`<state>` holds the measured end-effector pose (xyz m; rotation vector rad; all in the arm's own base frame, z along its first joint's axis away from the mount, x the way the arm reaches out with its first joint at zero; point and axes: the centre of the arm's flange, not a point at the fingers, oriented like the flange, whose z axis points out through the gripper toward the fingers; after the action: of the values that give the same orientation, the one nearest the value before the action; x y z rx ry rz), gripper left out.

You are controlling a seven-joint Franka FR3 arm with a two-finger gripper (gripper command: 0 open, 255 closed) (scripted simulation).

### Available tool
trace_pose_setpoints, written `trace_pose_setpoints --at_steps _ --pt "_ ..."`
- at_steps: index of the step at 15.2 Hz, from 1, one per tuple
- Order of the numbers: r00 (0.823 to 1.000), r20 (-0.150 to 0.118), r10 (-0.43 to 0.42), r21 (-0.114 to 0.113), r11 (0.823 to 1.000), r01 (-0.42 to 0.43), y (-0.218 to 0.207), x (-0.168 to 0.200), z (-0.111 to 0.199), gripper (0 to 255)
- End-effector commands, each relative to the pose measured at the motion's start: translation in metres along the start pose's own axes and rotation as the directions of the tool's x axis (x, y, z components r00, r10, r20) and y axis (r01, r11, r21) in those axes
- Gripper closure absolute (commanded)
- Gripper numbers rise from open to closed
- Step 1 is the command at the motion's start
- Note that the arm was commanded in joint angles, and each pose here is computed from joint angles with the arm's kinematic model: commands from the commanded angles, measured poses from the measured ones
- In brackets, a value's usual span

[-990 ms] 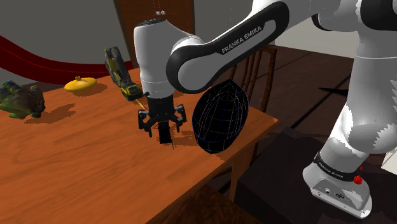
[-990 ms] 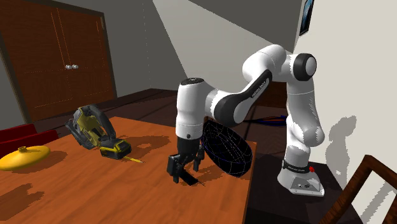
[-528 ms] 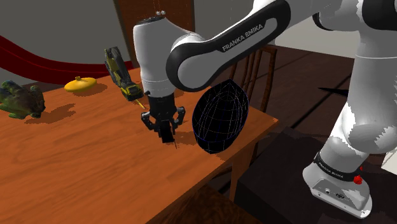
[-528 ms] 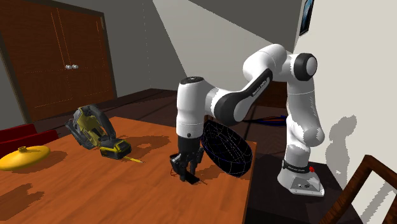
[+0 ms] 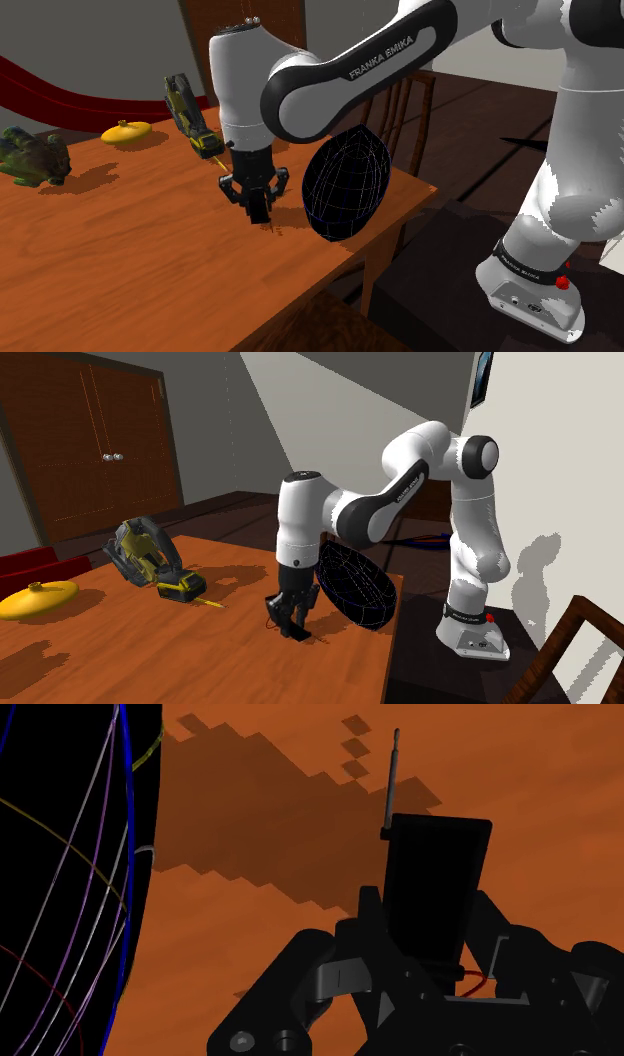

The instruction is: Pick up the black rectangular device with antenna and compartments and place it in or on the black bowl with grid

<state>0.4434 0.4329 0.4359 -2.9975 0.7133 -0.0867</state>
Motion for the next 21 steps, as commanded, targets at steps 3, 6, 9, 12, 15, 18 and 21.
trace_pose_setpoints --at_steps 3,6,9,12,15,18,21 --pt "1.0 0.001 -0.001 0.0 1.0 0.001 -0.002 0.001 -0.019 255" --pt "1.0 0.001 -0.001 0.0 1.0 0.001 -0.003 0.002 -0.035 255" --pt "1.0 0.001 -0.001 0.0 1.0 0.001 -0.004 0.002 -0.051 255" --pt "1.0 0.001 -0.001 0.0 1.0 0.001 -0.005 0.003 -0.067 255" --pt "1.0 0.001 -0.001 0.0 1.0 0.001 -0.006 0.004 -0.083 255" --pt "1.0 0.001 -0.001 0.0 1.0 0.001 -0.007 0.004 -0.098 255" --pt "1.0 0.001 -0.001 0.0 1.0 0.001 -0.008 0.005 -0.114 255"
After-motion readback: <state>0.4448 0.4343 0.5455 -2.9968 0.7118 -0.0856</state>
